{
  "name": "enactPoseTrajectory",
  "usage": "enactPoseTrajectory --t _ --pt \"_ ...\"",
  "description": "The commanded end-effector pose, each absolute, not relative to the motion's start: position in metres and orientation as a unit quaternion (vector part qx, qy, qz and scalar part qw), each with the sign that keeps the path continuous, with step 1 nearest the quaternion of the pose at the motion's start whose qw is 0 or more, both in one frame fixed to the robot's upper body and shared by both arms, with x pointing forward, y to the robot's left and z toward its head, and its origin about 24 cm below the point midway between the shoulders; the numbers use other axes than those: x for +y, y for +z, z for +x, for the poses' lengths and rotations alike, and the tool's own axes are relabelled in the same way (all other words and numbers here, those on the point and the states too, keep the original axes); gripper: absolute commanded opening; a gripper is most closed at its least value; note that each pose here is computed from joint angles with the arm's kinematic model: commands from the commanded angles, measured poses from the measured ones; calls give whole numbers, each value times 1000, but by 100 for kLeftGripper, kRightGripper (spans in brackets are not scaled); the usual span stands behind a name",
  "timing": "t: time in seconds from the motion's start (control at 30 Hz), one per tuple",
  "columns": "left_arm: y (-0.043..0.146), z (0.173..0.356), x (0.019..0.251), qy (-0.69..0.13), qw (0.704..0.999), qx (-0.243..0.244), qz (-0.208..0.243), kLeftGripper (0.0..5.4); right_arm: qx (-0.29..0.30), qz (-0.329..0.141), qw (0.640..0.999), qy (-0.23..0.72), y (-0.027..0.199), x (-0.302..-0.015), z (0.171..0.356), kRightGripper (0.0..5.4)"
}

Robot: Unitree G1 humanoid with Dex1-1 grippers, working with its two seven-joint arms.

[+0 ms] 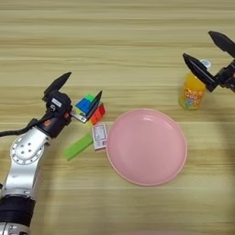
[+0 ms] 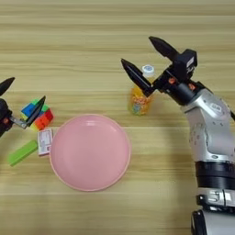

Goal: Move the objects on the table

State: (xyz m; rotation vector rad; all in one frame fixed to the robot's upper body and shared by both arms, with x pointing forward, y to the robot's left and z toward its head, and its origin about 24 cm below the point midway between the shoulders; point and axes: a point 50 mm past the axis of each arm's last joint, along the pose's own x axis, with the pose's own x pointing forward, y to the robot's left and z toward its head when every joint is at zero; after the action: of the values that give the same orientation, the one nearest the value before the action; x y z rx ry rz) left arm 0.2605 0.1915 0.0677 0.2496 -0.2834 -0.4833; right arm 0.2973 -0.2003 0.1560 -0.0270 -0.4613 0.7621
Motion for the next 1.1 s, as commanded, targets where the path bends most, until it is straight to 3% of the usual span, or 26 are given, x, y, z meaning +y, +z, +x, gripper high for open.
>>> enactPoseTrajectory --t 0.03,0.27,0.83,1.1 --pt "69 261 195 -239 953 -137 127 540 -194 -46 916 348 149 -211 303 539" --pt "69 262 194 -240 953 -137 127 540 -110 -66 935 330 121 -214 314 539" --pt "68 261 194 -238 953 -137 127 540 -26 -75 955 287 100 -219 328 539" --pt "68 261 195 -237 953 -138 126 540 12 -79 958 275 88 -222 330 450"
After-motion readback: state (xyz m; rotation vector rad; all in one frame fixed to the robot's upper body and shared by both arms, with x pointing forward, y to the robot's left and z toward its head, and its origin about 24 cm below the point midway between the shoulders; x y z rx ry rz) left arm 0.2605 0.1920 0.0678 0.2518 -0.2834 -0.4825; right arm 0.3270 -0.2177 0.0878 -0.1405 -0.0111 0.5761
